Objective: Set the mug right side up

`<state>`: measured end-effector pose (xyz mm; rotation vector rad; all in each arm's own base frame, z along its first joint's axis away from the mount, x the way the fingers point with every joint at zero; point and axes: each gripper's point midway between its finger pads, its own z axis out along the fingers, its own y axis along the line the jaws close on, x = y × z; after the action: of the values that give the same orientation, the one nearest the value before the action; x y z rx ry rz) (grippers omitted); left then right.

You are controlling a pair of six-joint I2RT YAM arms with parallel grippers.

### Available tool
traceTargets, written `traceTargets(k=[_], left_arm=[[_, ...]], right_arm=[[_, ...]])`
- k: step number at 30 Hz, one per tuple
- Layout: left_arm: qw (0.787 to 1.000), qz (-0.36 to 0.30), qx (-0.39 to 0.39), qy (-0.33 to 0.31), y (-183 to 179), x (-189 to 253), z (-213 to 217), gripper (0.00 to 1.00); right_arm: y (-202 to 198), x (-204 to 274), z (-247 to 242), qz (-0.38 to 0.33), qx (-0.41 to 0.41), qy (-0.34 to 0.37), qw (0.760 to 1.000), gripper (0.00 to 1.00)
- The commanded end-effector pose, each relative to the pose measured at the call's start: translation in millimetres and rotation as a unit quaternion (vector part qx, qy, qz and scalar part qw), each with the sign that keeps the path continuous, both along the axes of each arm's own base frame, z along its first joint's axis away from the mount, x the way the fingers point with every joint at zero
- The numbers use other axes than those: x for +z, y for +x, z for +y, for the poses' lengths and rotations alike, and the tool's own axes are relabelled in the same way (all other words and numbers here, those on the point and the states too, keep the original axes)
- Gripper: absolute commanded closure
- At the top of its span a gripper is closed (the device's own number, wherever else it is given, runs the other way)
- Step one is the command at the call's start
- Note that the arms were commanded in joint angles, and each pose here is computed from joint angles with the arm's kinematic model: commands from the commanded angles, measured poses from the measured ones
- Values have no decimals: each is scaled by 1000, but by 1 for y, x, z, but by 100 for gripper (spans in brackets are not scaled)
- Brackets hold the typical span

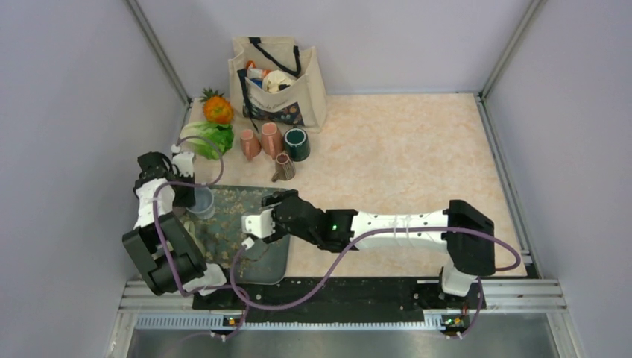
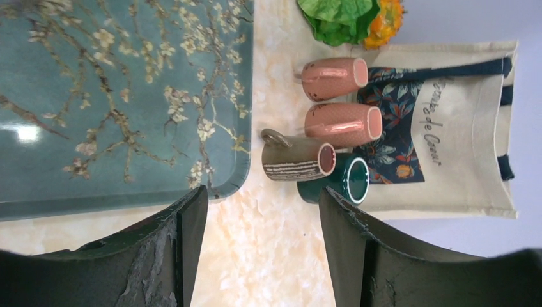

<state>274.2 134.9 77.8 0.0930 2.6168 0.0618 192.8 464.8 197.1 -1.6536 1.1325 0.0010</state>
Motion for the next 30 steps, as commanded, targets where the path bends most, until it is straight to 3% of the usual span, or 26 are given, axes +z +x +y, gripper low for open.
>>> traceTargets(k=[1, 4, 12, 20, 27, 30], left_arm=[[999, -45, -12, 0, 12, 2, 6, 74], [998, -60, -16, 6, 10, 10, 6, 54], [990, -113, -85, -13, 12, 64, -21, 30], [964, -196, -156, -85, 38, 132, -78, 23], [943, -134, -299, -52, 74, 89, -190, 18], [939, -98, -324, -57, 91, 62, -219, 22]], right_arm=[[23, 40, -8, 40, -43, 101, 993, 35], [34, 43, -14, 61, -60, 123, 989, 31], [55, 48, -32, 91, -90, 158, 979, 30], [82, 54, -69, 134, -142, 215, 957, 29], [109, 57, -118, 200, -183, 303, 914, 28], [113, 54, -136, 212, -195, 326, 900, 27]])
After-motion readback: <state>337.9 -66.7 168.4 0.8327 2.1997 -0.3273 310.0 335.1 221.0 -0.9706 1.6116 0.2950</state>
